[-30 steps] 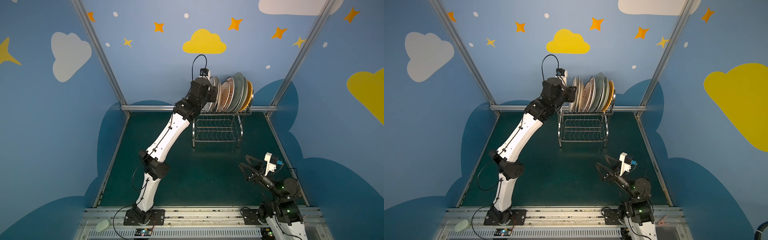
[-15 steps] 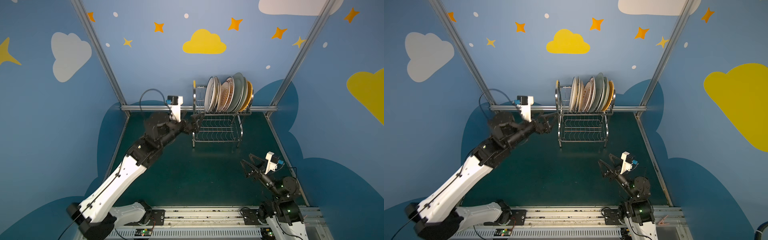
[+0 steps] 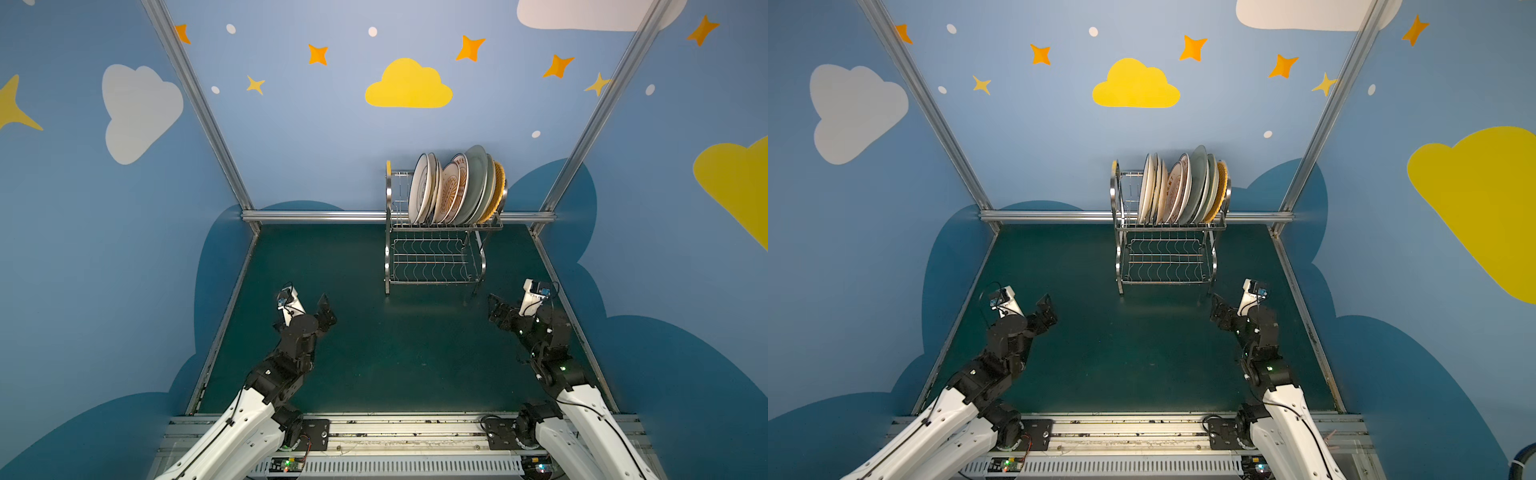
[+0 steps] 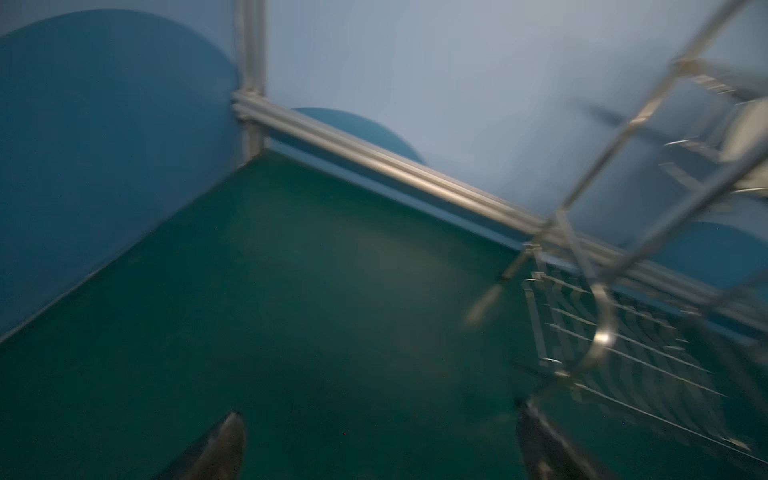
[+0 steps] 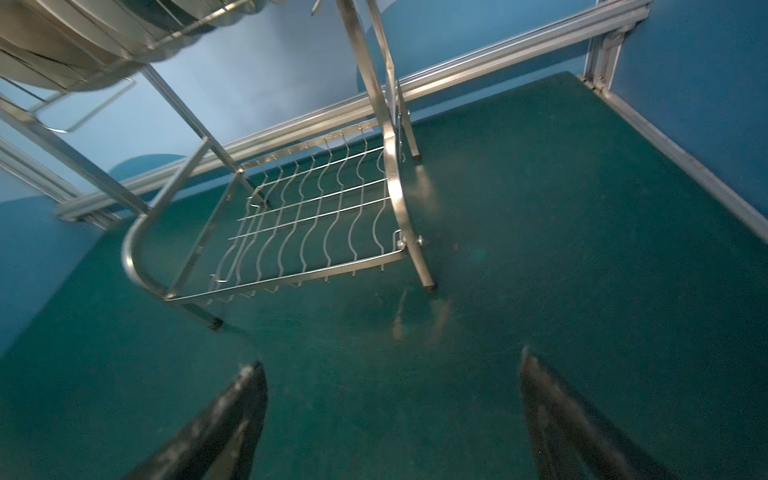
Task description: Load the plates into the dish rack
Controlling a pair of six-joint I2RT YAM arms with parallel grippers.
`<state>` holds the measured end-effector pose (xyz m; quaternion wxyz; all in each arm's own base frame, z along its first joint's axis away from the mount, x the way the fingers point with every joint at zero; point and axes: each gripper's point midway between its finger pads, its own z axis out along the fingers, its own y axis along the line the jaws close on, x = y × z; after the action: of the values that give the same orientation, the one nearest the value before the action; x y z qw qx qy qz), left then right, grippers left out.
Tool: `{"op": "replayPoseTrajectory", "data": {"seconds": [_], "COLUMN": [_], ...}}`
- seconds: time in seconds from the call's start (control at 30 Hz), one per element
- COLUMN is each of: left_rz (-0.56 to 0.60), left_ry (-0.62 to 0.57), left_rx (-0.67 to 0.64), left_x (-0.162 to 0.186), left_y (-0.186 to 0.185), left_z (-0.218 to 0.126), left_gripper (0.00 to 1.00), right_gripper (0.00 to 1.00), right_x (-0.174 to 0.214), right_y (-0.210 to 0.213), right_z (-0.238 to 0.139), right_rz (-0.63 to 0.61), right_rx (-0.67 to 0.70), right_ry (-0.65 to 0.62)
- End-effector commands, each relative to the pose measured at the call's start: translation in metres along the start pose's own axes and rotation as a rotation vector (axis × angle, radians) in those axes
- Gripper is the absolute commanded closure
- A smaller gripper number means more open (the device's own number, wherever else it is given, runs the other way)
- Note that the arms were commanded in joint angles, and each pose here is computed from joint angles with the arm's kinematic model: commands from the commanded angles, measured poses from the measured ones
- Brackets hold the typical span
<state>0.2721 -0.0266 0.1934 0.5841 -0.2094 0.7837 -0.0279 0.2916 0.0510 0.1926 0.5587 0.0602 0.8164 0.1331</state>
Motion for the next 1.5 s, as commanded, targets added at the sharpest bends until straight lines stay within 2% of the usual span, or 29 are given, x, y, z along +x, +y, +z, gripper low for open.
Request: {"op": "replayPoseTrajectory", "data": {"seconds": [0.0,0.07,0.13,0.23,0.37,0.47,0.57,0.63,0.73,0.83,0.93,0.97,1.07,1.17,1.3,1.37,1.47], "left_rz": [-0.072,-0.039,0.051,0.131,0.106,0.053,0.070,0.058,0.140,0.185,0.142,0.161,0.192,0.148,0.225,0.225,0.234], "left_ry": [-0.127,-0.133,-0.135,-0.115,-0.081,-0.089,-0.099,-0.104,-0.075,-0.082,-0.165,-0.165,-0.076,-0.083,0.023,-0.053,0.066], "left_rx": [-0.220,-0.252,-0.273,-0.286,-0.326,-0.324,-0.226,-0.218,-0.211,-0.209,-0.225,-0.215,-0.204,-0.203,-0.111,-0.118,-0.120], "left_x": [-0.013,-0.011,-0.012,-0.007,0.011,0.020,0.020,0.019,0.017,0.016,0.020,0.022,0.027,0.026,0.042,0.042,0.049], "left_y": [0.043,0.049,0.051,0.056,0.080,0.093,0.081,0.079,0.072,0.070,0.077,0.074,0.071,0.077,0.059,0.057,0.060], "left_z": [0.009,0.016,0.023,0.039,0.063,0.074,0.083,0.091,0.101,0.108,0.113,0.115,0.118,0.122,0.142,0.152,0.152], "left_gripper": [0.00,0.00,0.00,0.00,0.00,0.00,0.00,0.00,0.00,0.00,0.00,0.00,0.00,0.00,0.00,0.00,0.00], "right_gripper": [0.07,0.08,0.08,0.08,0.08,0.08,0.08,0.08,0.07,0.07,0.07,0.07,0.07,0.07,0.07,0.07,0.07], "right_x": [-0.020,-0.020,-0.017,-0.007,0.007,0.009,0.015,0.025,0.024,0.029,0.035,0.038,0.047,0.048,0.051,0.053,0.053], "right_y": [-0.016,-0.029,-0.043,-0.062,-0.082,-0.084,-0.089,-0.101,-0.091,-0.092,-0.093,-0.092,-0.091,-0.082,-0.070,-0.066,-0.065], "right_z": [0.008,0.012,0.015,0.022,0.024,0.023,0.030,0.037,0.051,0.062,0.075,0.081,0.097,0.108,0.118,0.123,0.123], "right_rz": [-0.102,-0.114,-0.128,-0.137,-0.079,-0.069,-0.078,-0.055,-0.078,-0.082,-0.077,-0.080,-0.109,-0.117,-0.150,-0.164,-0.172], "right_rx": [0.082,0.128,0.176,0.231,0.301,0.298,0.307,0.349,0.277,0.266,0.245,0.236,0.209,0.160,0.088,0.073,0.075], "right_ry": [-0.124,-0.143,-0.147,-0.115,-0.070,-0.079,-0.100,-0.076,-0.031,-0.020,-0.001,0.014,0.068,0.136,0.193,0.227,0.229]}}
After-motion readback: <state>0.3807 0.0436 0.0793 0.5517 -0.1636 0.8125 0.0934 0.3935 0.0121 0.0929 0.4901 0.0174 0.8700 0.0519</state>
